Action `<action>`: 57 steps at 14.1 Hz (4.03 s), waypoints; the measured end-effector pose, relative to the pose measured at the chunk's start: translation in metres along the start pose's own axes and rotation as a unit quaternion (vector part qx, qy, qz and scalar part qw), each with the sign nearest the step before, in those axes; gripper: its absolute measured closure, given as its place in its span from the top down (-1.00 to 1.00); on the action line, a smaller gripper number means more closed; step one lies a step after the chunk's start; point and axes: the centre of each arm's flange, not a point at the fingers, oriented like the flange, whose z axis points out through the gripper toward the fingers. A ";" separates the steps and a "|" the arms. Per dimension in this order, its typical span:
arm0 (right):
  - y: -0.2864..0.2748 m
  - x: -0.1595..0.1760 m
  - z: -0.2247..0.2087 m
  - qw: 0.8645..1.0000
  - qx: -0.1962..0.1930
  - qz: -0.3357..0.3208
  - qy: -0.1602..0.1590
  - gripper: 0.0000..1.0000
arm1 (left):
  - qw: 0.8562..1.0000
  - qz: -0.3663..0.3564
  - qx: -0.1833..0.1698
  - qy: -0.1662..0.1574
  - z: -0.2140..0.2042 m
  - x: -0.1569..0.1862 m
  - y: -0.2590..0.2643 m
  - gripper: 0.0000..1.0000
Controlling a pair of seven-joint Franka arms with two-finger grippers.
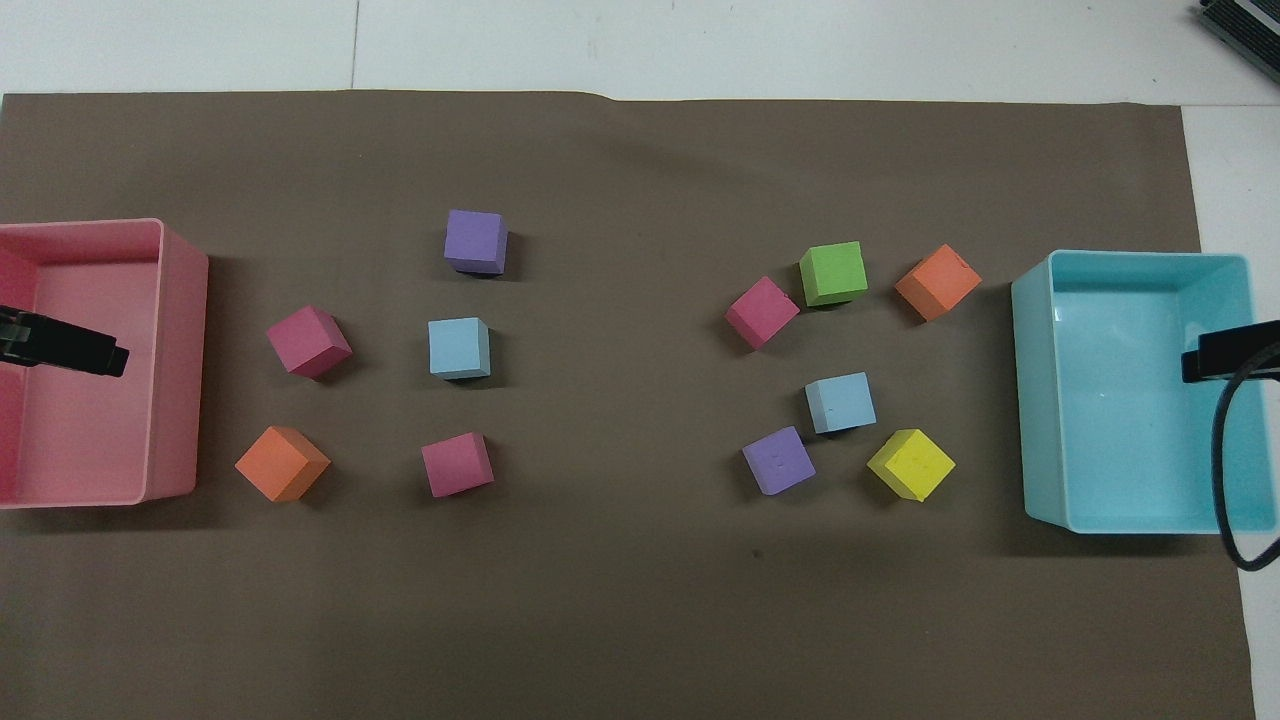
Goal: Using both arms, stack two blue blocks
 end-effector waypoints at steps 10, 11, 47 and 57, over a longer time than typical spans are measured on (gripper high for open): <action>-0.035 0.007 0.028 0.999 0.000 -0.032 0.004 1.00 | 1.000 0.011 0.001 0.000 0.000 0.003 0.012 1.00; -0.045 0.008 0.033 0.999 0.000 -0.041 0.008 1.00 | 1.000 0.011 0.001 0.000 0.000 0.003 0.012 1.00; -0.182 0.016 0.342 0.982 0.019 -0.188 -0.023 1.00 | 1.000 0.013 0.001 0.000 0.000 0.003 0.014 1.00; -0.166 0.015 0.369 0.985 0.017 -0.169 -0.044 1.00 | 1.000 0.013 0.001 0.000 0.000 0.003 0.014 1.00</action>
